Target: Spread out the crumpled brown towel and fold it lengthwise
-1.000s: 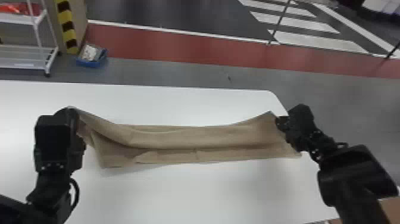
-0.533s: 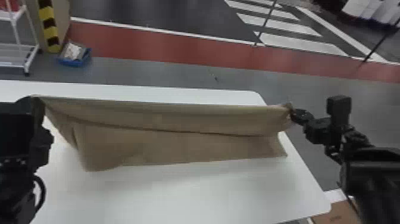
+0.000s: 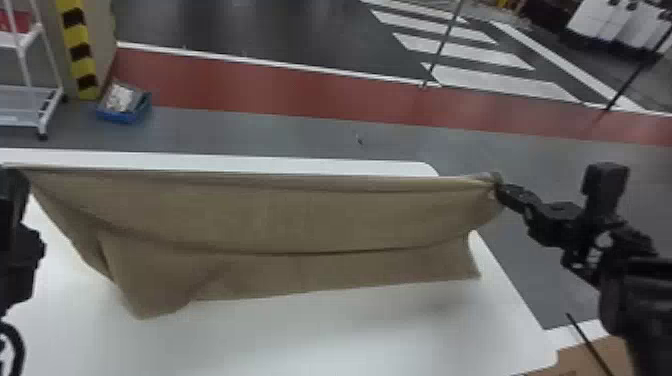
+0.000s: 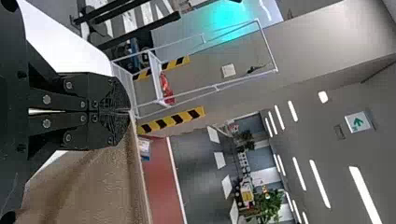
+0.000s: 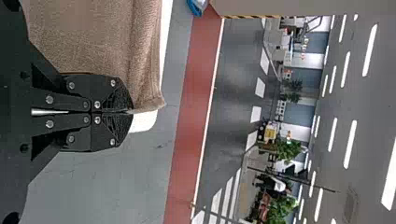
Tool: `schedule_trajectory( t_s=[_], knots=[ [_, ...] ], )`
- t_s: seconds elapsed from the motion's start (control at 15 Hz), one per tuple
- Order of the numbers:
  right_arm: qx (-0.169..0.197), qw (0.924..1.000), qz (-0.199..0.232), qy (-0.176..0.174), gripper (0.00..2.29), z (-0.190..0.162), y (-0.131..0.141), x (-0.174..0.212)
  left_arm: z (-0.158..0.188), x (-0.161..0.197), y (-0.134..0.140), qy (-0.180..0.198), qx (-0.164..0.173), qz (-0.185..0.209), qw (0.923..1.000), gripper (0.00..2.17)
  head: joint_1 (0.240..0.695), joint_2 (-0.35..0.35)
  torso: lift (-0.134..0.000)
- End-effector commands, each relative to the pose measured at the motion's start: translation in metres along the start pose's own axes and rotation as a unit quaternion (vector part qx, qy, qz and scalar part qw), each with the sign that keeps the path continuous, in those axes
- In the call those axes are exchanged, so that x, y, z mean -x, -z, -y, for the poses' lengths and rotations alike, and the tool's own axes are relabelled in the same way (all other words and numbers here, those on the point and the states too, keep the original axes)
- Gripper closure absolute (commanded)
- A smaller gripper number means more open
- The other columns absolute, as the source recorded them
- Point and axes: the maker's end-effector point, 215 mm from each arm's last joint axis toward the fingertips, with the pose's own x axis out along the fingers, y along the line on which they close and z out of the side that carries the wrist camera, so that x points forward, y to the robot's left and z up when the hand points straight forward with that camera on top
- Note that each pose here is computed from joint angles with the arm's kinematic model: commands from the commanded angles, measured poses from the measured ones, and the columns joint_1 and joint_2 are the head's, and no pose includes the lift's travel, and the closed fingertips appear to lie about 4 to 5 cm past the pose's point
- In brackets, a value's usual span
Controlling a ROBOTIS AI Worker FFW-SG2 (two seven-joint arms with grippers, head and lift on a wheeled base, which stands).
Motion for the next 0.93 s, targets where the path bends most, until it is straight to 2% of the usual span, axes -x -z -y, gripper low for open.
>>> schedule_trajectory(
  t_s=[0.0, 0.07, 0.2, 0.4, 0.53, 0.6, 0.67, 0.73, 0.8, 0.87],
  knots=[
    [-0.011, 0.9993, 0.003, -0.036, 1.65, -0.038, -0.005, -0.027, 0.007, -0.022, -0.011, 0.003, -0.001, 0.01, 0.9999, 1.8, 0.662, -0.35, -0.123],
    [-0.023, 0.9988, 0.003, -0.043, 1.65, -0.046, -0.004, -0.039, 0.009, -0.037, -0.013, 0.003, -0.003, 0.01, 0.9999, 1.8, 0.652, -0.329, -0.123],
    [-0.043, 0.9971, 0.029, -0.056, 1.65, -0.053, -0.021, -0.069, 0.015, -0.073, -0.029, 0.008, 0.005, 0.02, 0.9998, 1.8, 0.639, -0.298, -0.123],
    [-0.059, 0.991, 0.094, -0.076, 1.65, -0.059, -0.074, -0.11, 0.027, -0.128, -0.063, 0.022, 0.036, 0.044, 0.9982, 1.8, 0.597, -0.263, -0.123],
    [-0.069, 0.9863, 0.132, -0.072, 1.65, -0.048, -0.116, -0.135, 0.031, -0.162, -0.088, 0.024, 0.058, 0.072, 0.9954, 1.8, 0.536, -0.238, -0.123],
    [-0.074, 0.9816, 0.162, -0.069, 1.65, -0.037, -0.144, -0.142, 0.032, -0.179, -0.105, 0.027, 0.071, 0.09, 0.9931, 1.8, 0.515, -0.233, -0.123],
    [-0.077, 0.977, 0.187, -0.066, 1.65, -0.028, -0.165, -0.144, 0.033, -0.191, -0.121, 0.034, 0.08, 0.105, 0.9907, 1.8, 0.466, -0.226, -0.123],
    [-0.079, 0.9716, 0.215, -0.058, 1.65, -0.018, -0.189, -0.143, 0.033, -0.203, -0.139, 0.037, 0.091, 0.119, 0.988, 1.8, 0.437, -0.225, -0.123],
    [-0.069, 0.9682, 0.232, -0.063, 1.65, -0.02, -0.208, -0.142, 0.034, -0.21, -0.155, 0.038, 0.094, 0.13, 0.9863, 1.8, 0.407, -0.226, -0.123],
    [-0.063, 0.967, 0.237, -0.069, 1.65, -0.025, -0.211, -0.141, 0.033, -0.21, -0.16, 0.038, 0.095, 0.134, 0.9857, 1.8, 0.38, -0.227, -0.123]
  ],
)
